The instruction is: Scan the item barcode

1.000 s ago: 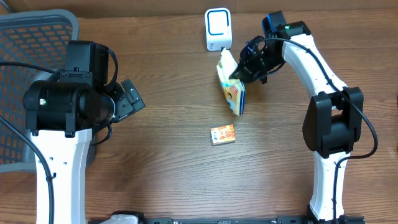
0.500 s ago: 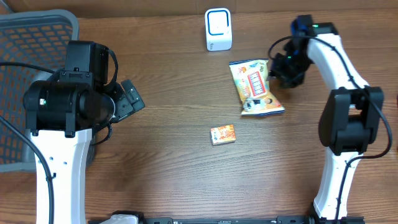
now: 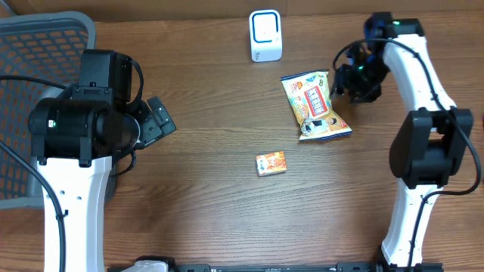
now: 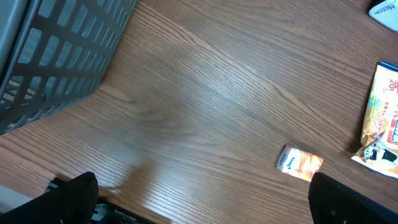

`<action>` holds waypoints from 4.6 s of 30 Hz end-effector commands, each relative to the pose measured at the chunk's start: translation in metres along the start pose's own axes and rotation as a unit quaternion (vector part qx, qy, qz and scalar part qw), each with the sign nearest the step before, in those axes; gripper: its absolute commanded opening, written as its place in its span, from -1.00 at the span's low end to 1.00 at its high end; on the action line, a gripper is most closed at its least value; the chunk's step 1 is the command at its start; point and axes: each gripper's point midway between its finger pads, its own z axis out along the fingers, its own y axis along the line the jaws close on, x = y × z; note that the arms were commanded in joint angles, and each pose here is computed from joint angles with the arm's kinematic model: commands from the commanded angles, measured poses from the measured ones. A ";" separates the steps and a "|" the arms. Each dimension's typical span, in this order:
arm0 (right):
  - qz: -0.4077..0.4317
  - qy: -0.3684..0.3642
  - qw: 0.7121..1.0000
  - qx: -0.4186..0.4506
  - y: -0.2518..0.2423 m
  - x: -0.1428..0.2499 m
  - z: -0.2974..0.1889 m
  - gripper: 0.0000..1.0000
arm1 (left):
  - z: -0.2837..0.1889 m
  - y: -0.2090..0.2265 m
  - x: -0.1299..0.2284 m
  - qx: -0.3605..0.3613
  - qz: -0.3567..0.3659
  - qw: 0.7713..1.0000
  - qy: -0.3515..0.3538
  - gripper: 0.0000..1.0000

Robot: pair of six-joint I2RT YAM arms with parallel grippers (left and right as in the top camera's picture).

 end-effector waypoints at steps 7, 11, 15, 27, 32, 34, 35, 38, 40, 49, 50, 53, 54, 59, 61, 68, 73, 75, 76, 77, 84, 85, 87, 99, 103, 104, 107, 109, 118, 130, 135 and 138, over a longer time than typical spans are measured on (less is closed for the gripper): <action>-0.130 -0.038 0.983 0.125 0.033 -0.008 0.011 0.40 | 0.001 0.003 -0.002 -0.007 -0.013 1.000 -0.002 0.99; -0.146 -0.042 0.974 0.171 0.032 -0.009 0.029 0.45 | 0.001 0.003 -0.002 -0.007 -0.013 1.000 -0.002 0.99; -0.151 -0.036 0.971 0.184 0.028 -0.006 0.049 0.47 | 0.001 0.003 -0.002 -0.007 -0.013 1.000 -0.002 0.99; -0.100 -0.041 0.977 0.183 0.020 -0.005 0.070 -0.83 | 0.001 0.003 -0.002 -0.007 -0.013 1.000 -0.002 0.99; -0.060 -0.057 0.982 0.172 0.028 -0.010 0.060 -0.93 | 0.001 0.003 -0.002 -0.007 -0.013 1.000 -0.002 0.99; -0.052 -0.070 0.986 0.144 0.044 -0.017 0.047 -0.93 | 0.001 0.003 -0.002 -0.007 -0.013 1.000 -0.002 0.99; -0.055 -0.080 0.988 0.119 0.057 -0.022 0.036 -0.93 | 0.001 0.003 -0.002 -0.007 -0.013 1.000 -0.002 0.99; -0.064 -0.108 0.989 0.077 0.083 -0.033 0.006 -0.93 | 0.001 0.003 -0.002 -0.007 -0.013 1.000 -0.002 0.99; -0.072 -0.134 0.987 0.053 0.100 -0.042 -0.018 -0.93 | 0.001 0.003 -0.002 -0.007 -0.013 1.000 -0.002 0.99; -0.102 -0.269 0.955 -0.069 0.169 -0.090 -0.083 -0.93 | 0.001 0.003 -0.002 -0.007 -0.013 1.000 -0.002 0.99; -0.112 -0.282 0.950 -0.081 0.178 -0.095 -0.083 -0.93 | 0.001 0.003 -0.002 -0.007 -0.013 1.000 -0.002 0.99; -0.134 -0.314 0.935 -0.096 0.200 -0.107 -0.084 -0.93 | 0.001 0.003 -0.002 -0.007 -0.013 1.000 -0.002 0.99; -0.141 -0.324 0.930 -0.099 0.207 -0.111 -0.083 -0.93 | 0.001 0.003 -0.002 -0.007 -0.013 1.000 -0.002 0.99; -0.122 -0.346 0.926 -0.086 0.226 -0.124 -0.060 -0.93 | 0.001 0.003 -0.002 -0.007 -0.013 1.000 -0.002 0.99; -0.127 -0.337 0.929 -0.080 0.232 -0.121 -0.045 -0.93 | 0.001 0.003 -0.002 -0.007 -0.013 1.000 -0.002 0.99; -0.110 -0.319 0.941 -0.013 0.214 -0.121 -0.008 -0.93 | 0.001 0.003 -0.002 -0.007 -0.013 1.000 -0.002 0.99; -0.090 -0.334 0.937 0.046 0.192 -0.126 -0.011 -0.92 | 0.001 0.003 -0.002 -0.007 -0.013 1.000 -0.002 0.99; -0.085 -0.336 0.936 0.066 0.185 -0.127 -0.011 -0.93 | 0.001 0.003 -0.002 -0.007 -0.013 1.000 -0.002 0.99; -0.088 -0.334 0.936 0.069 0.184 -0.126 -0.010 -0.93 | 0.001 0.003 -0.002 -0.007 -0.013 1.000 -0.002 1.00; -0.088 -0.333 0.936 0.070 0.184 -0.126 -0.009 -0.93 | 0.001 0.003 -0.002 -0.007 -0.013 1.000 -0.002 0.99; -0.087 -0.327 0.939 0.067 0.183 -0.126 -0.003 -0.93 | 0.001 0.003 -0.002 -0.007 -0.013 1.000 -0.002 0.99; -0.087 -0.327 0.939 0.067 0.183 -0.126 -0.003 -0.93 | 0.001 0.003 -0.002 -0.007 -0.013 1.000 -0.002 0.99; -0.087 -0.327 0.939 0.067 0.183 -0.126 -0.003 -0.93 | 0.001 0.003 -0.002 -0.007 -0.013 1.000 -0.002 0.99; -0.068 -0.358 0.930 0.052 0.183 -0.123 -0.052 -0.93 | 0.001 0.003 -0.002 -0.007 -0.013 1.000 -0.002 0.99; -0.019 -0.383 0.922 0.041 0.160 -0.119 -0.104 -0.93 | 0.001 0.003 -0.002 -0.007 -0.013 1.000 -0.002 0.99; -0.006 -0.387 0.921 0.040 0.153 -0.118 -0.113 -0.93 | 0.001 0.003 -0.002 -0.007 -0.013 1.000 -0.002 0.99; 0.068 -0.396 0.915 0.040 0.108 -0.111 -0.154 -0.93 | 0.001 0.003 -0.002 -0.007 -0.013 1.000 -0.002 0.99; 0.116 -0.396 0.910 0.048 0.069 -0.104 -0.175 -0.93 | 0.001 0.003 -0.002 -0.007 -0.013 1.000 -0.002 0.99; 0.329 -0.318 0.880 0.130 -0.141 -0.048 -0.206 -0.93 | 0.001 0.003 -0.002 -0.007 -0.013 1.000 -0.002 1.00; 0.527 -0.249 0.793 0.179 -0.334 0.053 -0.195 -0.93 | 0.001 0.003 -0.002 -0.007 -0.013 1.000 -0.002 0.99; 0.580 -0.229 0.760 0.182 -0.379 0.086 -0.172 -0.87 | 0.001 0.003 -0.002 -0.007 -0.013 1.000 -0.002 0.99; 0.600 -0.221 0.747 0.182 -0.397 0.102 -0.162 -0.21 | 0.001 0.003 -0.002 -0.007 -0.013 1.000 -0.002 0.99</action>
